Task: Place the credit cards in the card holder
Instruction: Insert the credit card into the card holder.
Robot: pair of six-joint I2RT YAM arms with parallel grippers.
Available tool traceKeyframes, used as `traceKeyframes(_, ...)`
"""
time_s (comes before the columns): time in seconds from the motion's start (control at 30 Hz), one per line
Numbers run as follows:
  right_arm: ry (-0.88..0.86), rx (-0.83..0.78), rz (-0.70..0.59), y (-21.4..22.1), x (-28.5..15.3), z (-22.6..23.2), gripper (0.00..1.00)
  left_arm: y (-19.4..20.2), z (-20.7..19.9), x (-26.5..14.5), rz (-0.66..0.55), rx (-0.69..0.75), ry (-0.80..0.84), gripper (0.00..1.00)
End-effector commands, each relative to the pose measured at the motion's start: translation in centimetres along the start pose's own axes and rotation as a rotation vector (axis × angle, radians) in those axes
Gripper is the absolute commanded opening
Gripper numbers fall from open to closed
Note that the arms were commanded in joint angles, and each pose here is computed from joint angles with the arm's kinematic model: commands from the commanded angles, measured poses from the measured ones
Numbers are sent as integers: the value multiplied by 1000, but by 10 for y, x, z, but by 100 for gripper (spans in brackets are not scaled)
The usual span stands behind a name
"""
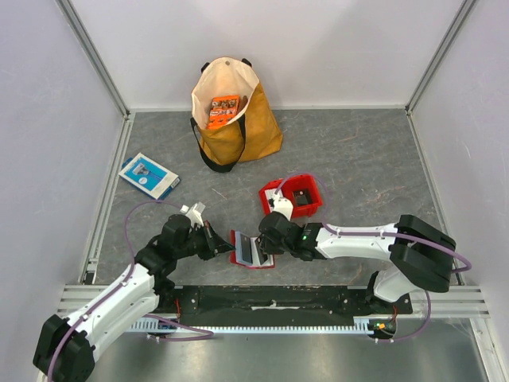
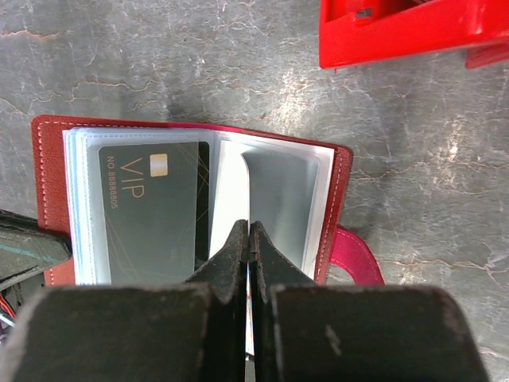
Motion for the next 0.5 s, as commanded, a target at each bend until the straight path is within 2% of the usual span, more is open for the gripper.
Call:
traceKeyframes(0.0, 45, -9, -25, -4, -3, -6, 0, -17, -32, -12, -37, 64, 137, 2)
traceKeyframes(0.1, 30, -5, 4, 1, 3, -5, 0, -22, -35, -13, -58, 77, 123, 2)
traceKeyframes(0.27, -12, 9, 39, 6, 10, 1, 0, -13, -26, -6, 10, 54, 115, 2)
traceKeyframes(0.47, -41, 6, 33, 3, 4, 8, 0, -14, -21, -5, -21, 33, 63, 2)
Point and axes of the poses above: each gripper's point midway between its finger pads, its own x axis out along the fingers, its own z axis along the line the jaws close on, y = z × x, the point moved 8 cm from there along -x, back along the fingers, and after that the axes turned 9 degrees about x, right-handed, at the moved point
